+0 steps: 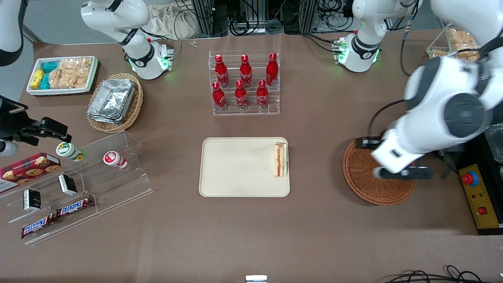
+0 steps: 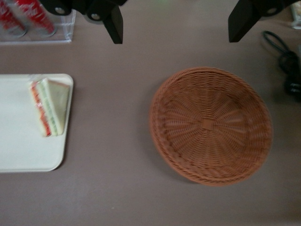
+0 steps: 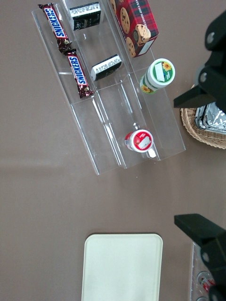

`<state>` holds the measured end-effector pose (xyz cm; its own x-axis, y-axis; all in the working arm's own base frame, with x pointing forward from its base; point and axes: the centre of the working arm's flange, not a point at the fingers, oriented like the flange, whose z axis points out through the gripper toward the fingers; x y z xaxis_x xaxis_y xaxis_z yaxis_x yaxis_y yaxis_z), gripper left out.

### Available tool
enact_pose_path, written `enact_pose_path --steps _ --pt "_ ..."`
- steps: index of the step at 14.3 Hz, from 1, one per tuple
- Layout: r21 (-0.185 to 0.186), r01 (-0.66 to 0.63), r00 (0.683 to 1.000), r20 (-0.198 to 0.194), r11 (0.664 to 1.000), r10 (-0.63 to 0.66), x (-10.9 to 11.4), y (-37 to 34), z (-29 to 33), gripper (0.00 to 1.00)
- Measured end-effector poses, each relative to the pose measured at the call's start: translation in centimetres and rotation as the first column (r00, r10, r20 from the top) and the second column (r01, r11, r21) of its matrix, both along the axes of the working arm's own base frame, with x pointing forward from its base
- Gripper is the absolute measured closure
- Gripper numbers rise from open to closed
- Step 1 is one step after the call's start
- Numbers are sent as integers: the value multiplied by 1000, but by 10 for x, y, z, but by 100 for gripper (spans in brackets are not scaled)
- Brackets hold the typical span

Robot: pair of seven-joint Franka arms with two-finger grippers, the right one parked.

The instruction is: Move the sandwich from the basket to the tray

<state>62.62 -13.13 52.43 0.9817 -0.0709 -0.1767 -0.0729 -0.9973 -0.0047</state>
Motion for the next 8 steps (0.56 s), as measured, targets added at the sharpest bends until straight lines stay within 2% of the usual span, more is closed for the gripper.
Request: enact_pose_path --steps 4,6,8 --pt "11 112 993 22 994 -112 -31 83 34 0" --pt "18 130 991 37 991 -131 -45 106 40 0" --pt "19 129 991 40 991 -130 -50 114 40 0"
